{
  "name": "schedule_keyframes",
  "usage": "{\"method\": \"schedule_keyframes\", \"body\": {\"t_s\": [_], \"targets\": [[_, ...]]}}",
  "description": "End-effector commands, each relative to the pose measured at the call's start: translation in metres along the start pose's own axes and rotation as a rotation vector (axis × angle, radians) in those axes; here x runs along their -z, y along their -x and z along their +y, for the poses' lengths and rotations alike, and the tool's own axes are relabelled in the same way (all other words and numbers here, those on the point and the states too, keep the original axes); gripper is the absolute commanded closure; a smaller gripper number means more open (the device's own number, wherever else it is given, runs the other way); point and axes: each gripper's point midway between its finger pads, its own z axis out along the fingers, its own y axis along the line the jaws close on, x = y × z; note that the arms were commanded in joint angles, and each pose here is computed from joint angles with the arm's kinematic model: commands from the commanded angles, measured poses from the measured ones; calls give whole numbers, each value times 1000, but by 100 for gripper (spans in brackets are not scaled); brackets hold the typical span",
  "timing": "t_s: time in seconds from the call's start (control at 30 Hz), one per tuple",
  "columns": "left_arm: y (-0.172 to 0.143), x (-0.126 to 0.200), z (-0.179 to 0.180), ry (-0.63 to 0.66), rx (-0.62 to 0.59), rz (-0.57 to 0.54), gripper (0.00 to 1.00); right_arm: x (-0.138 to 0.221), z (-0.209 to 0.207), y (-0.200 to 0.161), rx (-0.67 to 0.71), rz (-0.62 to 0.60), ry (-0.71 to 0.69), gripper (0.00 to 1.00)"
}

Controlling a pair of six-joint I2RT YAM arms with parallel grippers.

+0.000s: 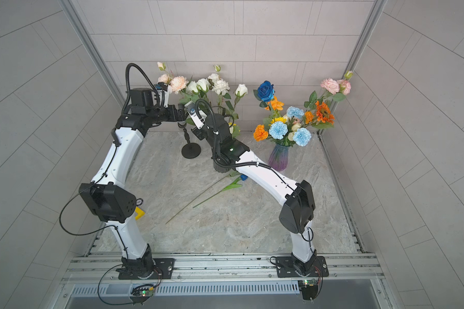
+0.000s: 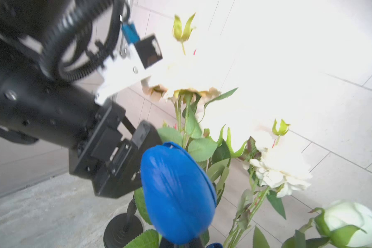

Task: Pick out blue flowers from the vase
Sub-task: Pick up the flower from the vase, then place the flower at the center of the board.

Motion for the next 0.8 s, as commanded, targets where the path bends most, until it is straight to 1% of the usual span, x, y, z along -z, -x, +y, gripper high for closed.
{"method": "schedule_keyframes", "body": {"t_s": [0.0, 0.2, 0.33, 0.47, 0.6, 0.7, 0.77], "targets": [[8, 8, -16, -25, -38, -17, 0, 28, -23, 55, -91, -127, -26, 100], [8, 13, -23, -32, -49, -13, 0, 61, -45, 93, -138, -199, -40, 100], [9, 21, -27, -28, -58, -19, 0, 87, -61, 109, -169, -229, -47, 100], [9, 31, -31, -25, -65, -25, 0, 117, -80, 118, -229, -261, -58, 100], [10, 42, -35, -20, -75, -33, 0, 136, -94, 104, -317, -240, -85, 100], [12, 50, -39, -19, -80, -45, 0, 146, -103, 77, -404, -203, -133, 100], [14, 53, -44, -23, -86, -52, 0, 154, -110, 52, -481, -168, -194, 100]]}}
